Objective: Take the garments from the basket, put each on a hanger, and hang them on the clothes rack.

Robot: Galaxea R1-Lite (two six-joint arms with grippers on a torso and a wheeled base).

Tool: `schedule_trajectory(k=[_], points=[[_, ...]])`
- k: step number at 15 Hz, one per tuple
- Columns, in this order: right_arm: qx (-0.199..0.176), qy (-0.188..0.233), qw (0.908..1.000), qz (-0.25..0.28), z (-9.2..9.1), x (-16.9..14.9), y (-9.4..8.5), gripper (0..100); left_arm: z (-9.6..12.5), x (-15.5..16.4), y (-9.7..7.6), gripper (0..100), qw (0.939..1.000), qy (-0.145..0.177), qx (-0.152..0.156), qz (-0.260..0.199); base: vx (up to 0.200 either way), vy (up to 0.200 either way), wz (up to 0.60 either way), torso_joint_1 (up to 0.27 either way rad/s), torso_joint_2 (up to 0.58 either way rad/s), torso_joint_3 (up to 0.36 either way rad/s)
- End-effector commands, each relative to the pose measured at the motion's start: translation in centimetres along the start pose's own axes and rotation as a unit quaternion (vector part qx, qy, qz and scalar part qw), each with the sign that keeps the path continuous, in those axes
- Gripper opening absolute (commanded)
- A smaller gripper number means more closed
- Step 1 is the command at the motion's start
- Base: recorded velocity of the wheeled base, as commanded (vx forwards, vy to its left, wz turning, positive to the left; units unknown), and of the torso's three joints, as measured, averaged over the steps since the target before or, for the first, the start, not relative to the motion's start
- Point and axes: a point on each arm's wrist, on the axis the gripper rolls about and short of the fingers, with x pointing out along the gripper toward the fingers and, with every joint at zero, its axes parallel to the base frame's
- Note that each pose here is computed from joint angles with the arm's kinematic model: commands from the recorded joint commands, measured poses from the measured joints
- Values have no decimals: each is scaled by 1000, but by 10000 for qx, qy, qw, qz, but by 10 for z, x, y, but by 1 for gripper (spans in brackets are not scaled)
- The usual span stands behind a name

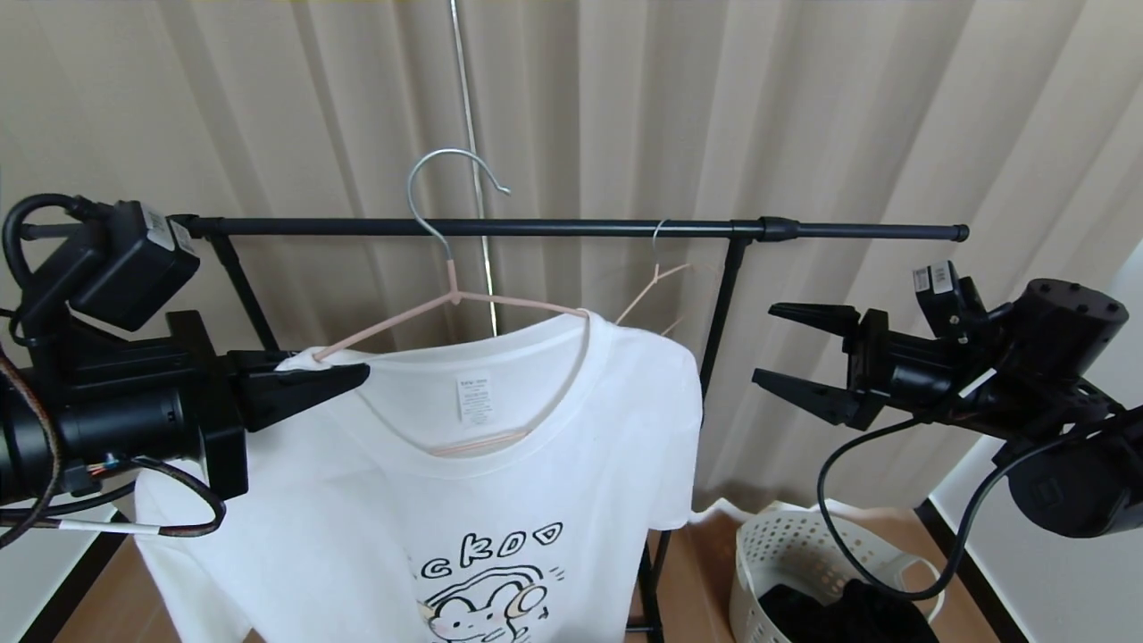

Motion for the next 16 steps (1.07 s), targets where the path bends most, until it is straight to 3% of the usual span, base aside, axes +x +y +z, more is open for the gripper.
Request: schedule_trajectory(k=[1, 6, 13, 16], points=[[-108, -64, 9999, 35, 9, -2, 6, 100, -3, -5, -5, 0, 10000, 26, -34, 31, 0, 0, 0, 0, 0, 0], [-165, -105, 9998, 85, 16, -3, 14, 100, -10, -17, -13, 0, 9992, 140, -61, 374, 0, 0, 0, 0, 0, 0], [-257, -108, 9995, 123, 16, -1, 16, 100, -46, -17, -27, 0, 9962, 727, -358, 312, 0, 0, 0, 0, 0, 0], [-285, -92, 9995, 124, 15, -1, 16, 100, -64, -18, -34, 0, 9920, 1092, -475, 409, 0, 0, 0, 0, 0, 0]])
